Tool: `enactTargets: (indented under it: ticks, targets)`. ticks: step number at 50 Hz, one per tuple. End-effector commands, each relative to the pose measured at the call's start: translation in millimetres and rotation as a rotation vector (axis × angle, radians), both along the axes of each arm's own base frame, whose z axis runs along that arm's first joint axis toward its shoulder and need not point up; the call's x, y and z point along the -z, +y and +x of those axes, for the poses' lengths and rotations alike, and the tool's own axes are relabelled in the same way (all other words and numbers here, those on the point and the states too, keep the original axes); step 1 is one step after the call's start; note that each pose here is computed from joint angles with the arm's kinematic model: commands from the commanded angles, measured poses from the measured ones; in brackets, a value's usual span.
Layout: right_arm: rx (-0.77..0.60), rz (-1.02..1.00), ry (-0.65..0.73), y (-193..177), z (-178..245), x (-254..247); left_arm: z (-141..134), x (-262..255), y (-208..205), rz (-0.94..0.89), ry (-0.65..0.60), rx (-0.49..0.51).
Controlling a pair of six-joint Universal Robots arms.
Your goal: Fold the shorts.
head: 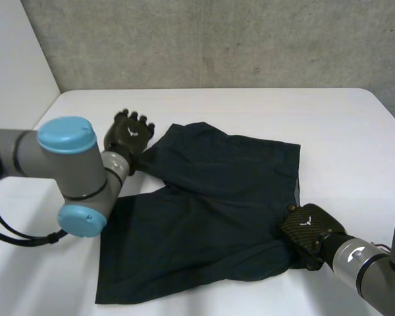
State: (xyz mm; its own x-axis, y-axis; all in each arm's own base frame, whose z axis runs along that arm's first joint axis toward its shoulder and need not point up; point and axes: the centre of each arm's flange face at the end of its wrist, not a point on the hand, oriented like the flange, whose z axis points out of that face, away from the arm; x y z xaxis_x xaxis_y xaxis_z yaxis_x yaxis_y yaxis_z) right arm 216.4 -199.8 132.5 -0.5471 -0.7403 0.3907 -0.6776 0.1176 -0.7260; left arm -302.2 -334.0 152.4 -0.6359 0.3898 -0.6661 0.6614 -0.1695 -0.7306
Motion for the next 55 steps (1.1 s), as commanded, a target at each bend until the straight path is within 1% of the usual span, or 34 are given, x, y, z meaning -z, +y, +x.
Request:
enactTargets:
  ticks: [1, 3, 4, 7, 8, 10, 11, 13, 17, 22, 26, 27, 32, 40, 47, 55]
  targets:
    - [0.034, 0.012, -0.045, -2, 0, -1, 13, -63, 32, 0.034, 0.229, -0.021]
    - [0.056, 0.017, -0.078, -4, 1, -1, 17, -71, 46, 0.088, 0.271, -0.023]
    - [0.063, 0.019, -0.088, -5, 1, -2, 22, -76, 62, 0.158, 0.302, -0.031]
    - [0.082, 0.029, -0.114, -7, 2, -3, 26, -81, 89, 0.279, 0.326, -0.04]
    - [0.085, 0.032, -0.121, -7, 2, -3, 29, -81, 109, 0.366, 0.324, -0.048]
    - [0.092, 0.039, -0.128, -7, 2, -3, 34, -79, 127, 0.456, 0.311, -0.062]
    - [0.098, 0.038, -0.137, -8, 2, -3, 41, -73, 144, 0.536, 0.279, -0.082]
    - [0.107, 0.042, -0.149, -9, 2, -4, 47, -67, 157, 0.584, 0.254, -0.097]
    - [0.14, 0.063, -0.202, -11, 3, -5, 60, -59, 178, 0.567, 0.263, -0.087]
    - [0.172, 0.097, -0.296, -14, 6, -6, 68, -55, 194, 0.458, 0.302, -0.046]
    - [0.164, 0.111, -0.32, -13, 7, -7, 77, -46, 208, 0.386, 0.271, -0.018]
    - [0.165, 0.111, -0.322, -13, 7, -7, 80, -40, 213, 0.376, 0.245, -0.009]
    - [0.167, 0.116, -0.327, -13, 7, -7, 87, -20, 226, 0.391, 0.165, 0.003]
    - [0.167, 0.107, -0.329, -13, 7, -6, 93, 5, 234, 0.461, 0.113, -0.014]
    - [0.172, 0.108, -0.328, -12, 7, -5, 92, 19, 231, 0.469, 0.104, -0.022]
    - [0.181, 0.097, -0.317, -11, 4, -13, 90, 20, 228, 0.448, 0.116, -0.017]
